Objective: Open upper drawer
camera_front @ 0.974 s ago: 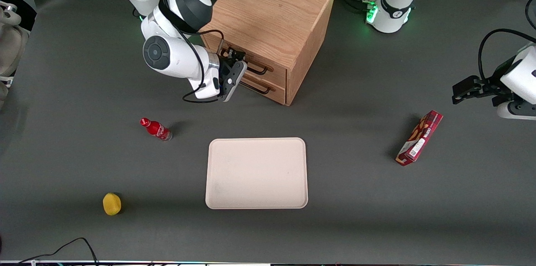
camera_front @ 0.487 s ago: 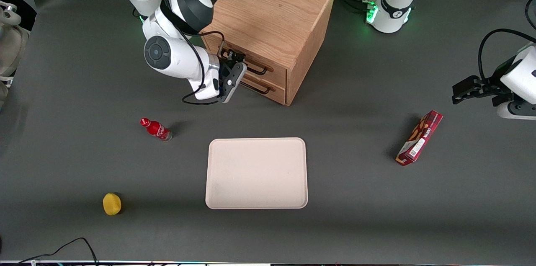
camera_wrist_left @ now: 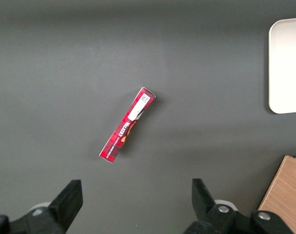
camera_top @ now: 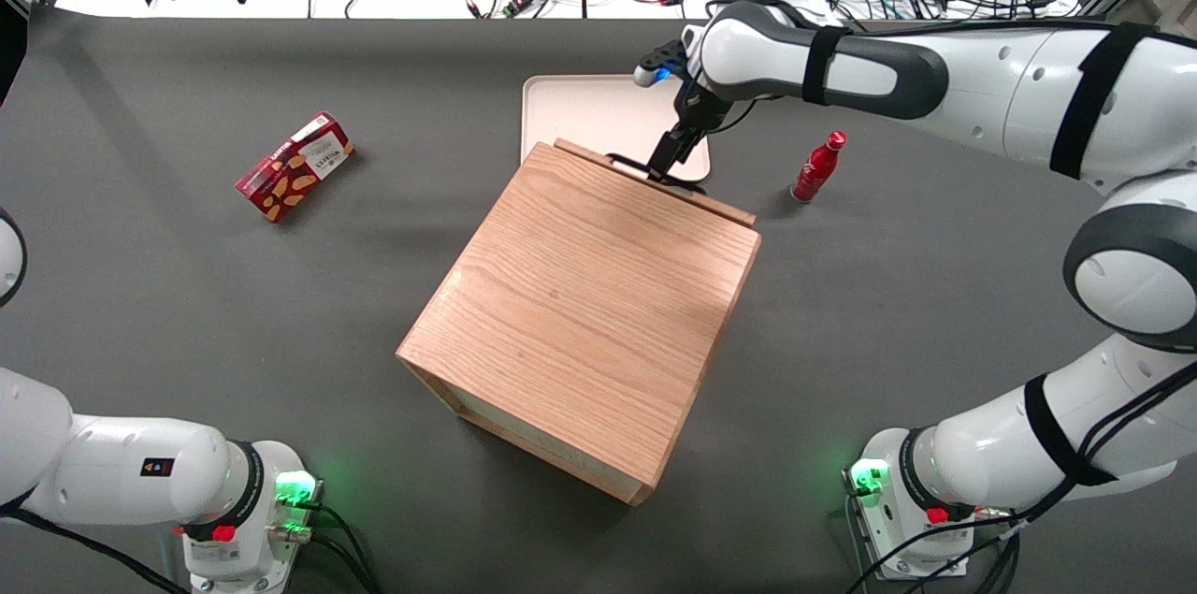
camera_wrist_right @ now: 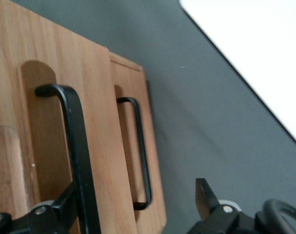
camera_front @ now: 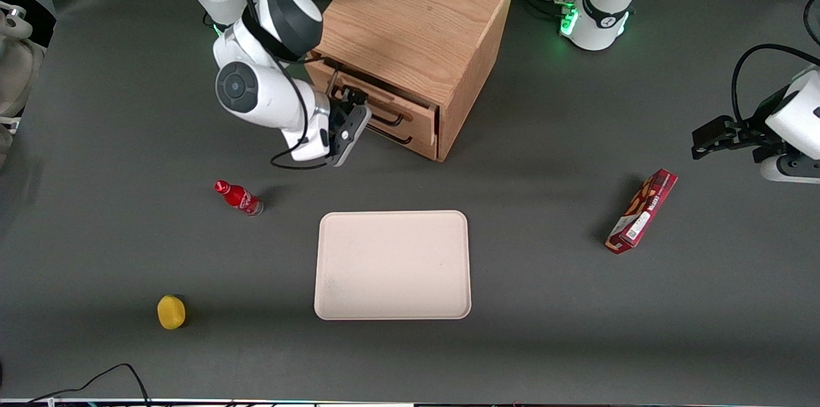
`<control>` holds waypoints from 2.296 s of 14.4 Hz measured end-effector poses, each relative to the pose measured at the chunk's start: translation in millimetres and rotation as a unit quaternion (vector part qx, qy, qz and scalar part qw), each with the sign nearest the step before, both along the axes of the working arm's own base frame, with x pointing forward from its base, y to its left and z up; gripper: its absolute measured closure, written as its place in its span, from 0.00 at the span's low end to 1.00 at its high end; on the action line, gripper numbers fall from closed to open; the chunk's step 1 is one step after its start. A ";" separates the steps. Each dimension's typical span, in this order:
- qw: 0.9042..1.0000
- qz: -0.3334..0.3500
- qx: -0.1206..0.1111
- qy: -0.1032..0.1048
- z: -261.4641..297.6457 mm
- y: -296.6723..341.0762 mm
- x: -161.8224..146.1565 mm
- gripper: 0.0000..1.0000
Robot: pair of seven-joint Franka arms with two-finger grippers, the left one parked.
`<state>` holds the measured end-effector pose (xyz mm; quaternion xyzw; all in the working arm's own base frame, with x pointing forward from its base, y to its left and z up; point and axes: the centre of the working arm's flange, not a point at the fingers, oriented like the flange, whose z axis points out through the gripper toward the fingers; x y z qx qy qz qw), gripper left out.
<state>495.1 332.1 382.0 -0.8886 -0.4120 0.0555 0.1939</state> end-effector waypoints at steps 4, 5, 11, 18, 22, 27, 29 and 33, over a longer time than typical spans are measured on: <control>1.000 -0.014 0.006 -0.008 1.5 -24.9 37.9 0.00; 1.000 -0.017 0.007 -0.008 2.7 -29.4 45.3 0.00; 1.000 -0.020 -0.005 -0.014 -0.6 -46.8 81.5 0.00; 1.000 -0.013 -0.016 -0.015 -6.5 -78.2 125.3 0.00; 0.999 0.004 -0.034 -0.030 -8.3 -103.3 142.9 0.00; 0.999 0.022 -0.038 -0.026 -6.8 -117.8 160.6 0.00; 0.999 0.028 -0.039 -0.012 7.3 -119.3 163.4 0.00; 0.998 0.040 -0.039 -0.005 62.0 -124.4 164.8 0.00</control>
